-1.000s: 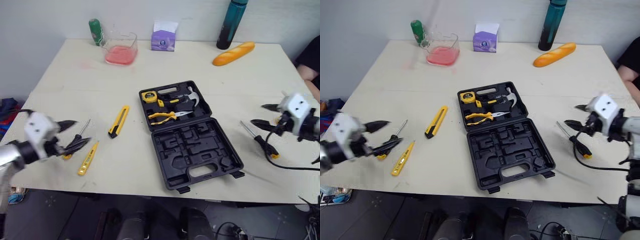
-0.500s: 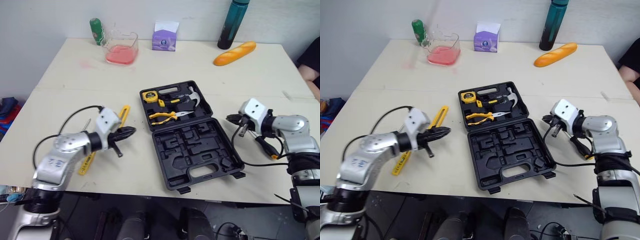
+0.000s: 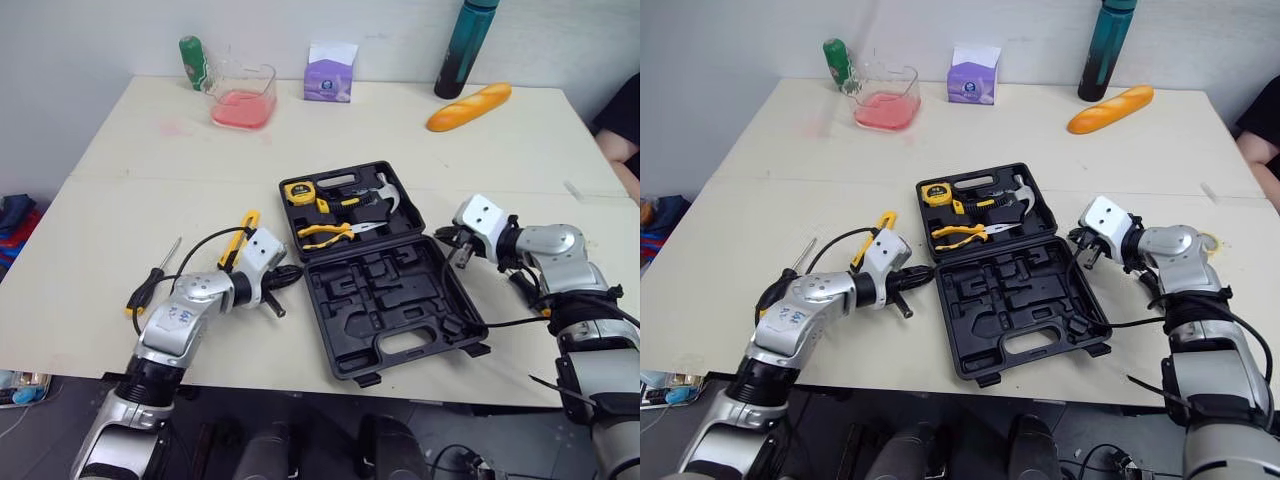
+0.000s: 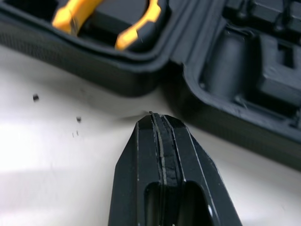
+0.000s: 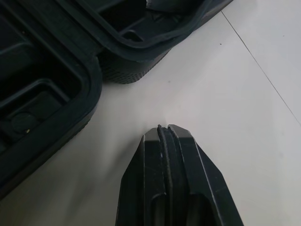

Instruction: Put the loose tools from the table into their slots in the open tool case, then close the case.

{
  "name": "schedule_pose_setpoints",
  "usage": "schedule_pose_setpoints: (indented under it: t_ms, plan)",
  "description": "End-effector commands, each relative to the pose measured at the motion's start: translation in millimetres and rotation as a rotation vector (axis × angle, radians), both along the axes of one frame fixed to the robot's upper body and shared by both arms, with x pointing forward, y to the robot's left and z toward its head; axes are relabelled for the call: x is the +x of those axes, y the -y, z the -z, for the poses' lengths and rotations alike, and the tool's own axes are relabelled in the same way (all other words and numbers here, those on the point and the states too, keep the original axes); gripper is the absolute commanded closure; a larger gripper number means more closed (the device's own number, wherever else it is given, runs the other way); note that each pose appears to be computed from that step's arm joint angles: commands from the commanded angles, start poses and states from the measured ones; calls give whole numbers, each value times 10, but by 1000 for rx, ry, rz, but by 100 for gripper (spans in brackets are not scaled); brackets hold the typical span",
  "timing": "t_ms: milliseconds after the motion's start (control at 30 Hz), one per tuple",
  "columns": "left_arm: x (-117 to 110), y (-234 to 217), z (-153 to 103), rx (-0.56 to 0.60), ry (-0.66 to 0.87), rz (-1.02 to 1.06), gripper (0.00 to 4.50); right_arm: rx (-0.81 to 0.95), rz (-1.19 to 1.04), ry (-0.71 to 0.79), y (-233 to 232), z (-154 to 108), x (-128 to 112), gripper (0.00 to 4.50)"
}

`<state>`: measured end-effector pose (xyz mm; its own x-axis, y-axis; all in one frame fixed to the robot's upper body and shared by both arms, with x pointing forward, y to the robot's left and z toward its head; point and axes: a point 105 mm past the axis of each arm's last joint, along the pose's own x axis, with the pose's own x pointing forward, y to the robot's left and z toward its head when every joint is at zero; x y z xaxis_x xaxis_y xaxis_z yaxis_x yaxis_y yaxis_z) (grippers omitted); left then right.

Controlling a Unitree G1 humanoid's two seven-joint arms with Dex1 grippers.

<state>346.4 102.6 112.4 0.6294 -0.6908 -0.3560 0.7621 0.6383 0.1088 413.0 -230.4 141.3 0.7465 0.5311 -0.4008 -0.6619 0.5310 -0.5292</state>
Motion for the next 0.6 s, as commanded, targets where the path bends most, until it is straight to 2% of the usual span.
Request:
schedule_pose_setpoints:
  t_ms: [33,367,600]
  plan:
    - [63,63,-65,20,33,-1,443,-9,-28,24,-58,-54,23,450]
    - [83,99,-44,4,22,-14,443,57,-108,20,-242,-53,-17,450]
    - [26,116,-137,17,30,49,443,27,-207,-64,-309,42,-194,450]
